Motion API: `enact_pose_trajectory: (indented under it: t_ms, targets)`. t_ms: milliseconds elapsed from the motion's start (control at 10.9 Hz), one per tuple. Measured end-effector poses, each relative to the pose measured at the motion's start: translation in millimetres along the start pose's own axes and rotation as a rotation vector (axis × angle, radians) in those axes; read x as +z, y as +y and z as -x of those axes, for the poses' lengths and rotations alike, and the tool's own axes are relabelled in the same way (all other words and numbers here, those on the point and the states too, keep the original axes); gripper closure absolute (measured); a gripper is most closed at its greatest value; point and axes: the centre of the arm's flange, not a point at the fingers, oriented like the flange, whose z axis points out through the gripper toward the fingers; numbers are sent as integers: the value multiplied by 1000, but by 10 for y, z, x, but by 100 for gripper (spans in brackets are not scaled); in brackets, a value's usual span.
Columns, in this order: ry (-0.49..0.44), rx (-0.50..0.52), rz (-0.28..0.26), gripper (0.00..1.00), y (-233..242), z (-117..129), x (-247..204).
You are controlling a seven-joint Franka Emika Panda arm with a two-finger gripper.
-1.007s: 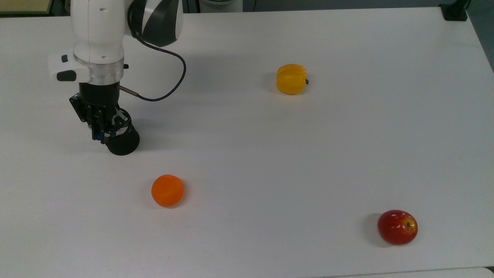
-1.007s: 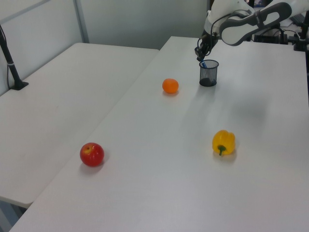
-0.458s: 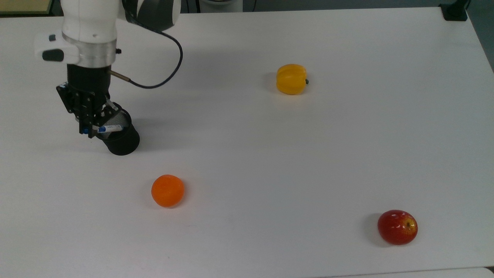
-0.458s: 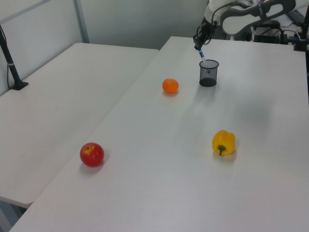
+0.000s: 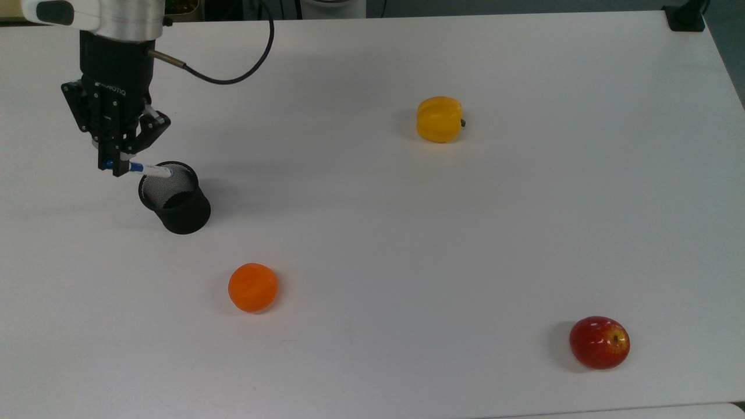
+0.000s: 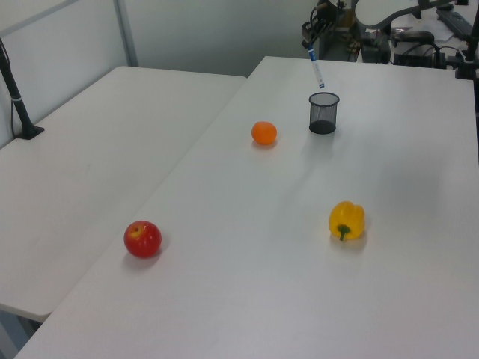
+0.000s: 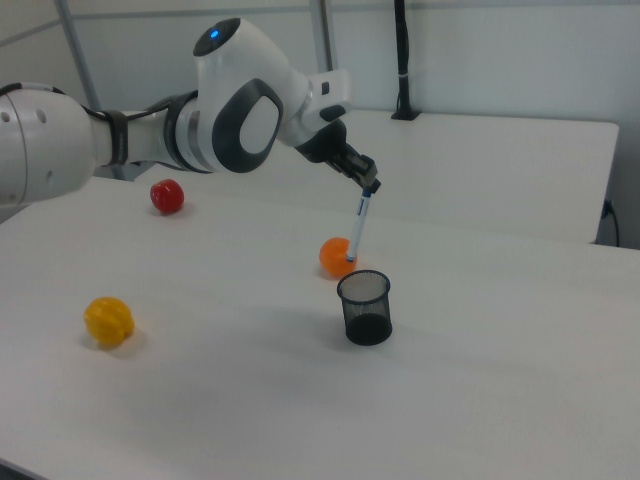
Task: Take marker pen
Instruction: 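Lift the marker straight up out of the pen cup, then carry the marker toward the yellow pepper and lower it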
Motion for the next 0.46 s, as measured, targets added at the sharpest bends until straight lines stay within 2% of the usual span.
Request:
enact_pose_trajectory:
  t_ms: [183,458]
  targets:
    - [-65,-35,-8,82,-283,92,-92]
    - [-227,-141,-18,82,-1022,441,-221]
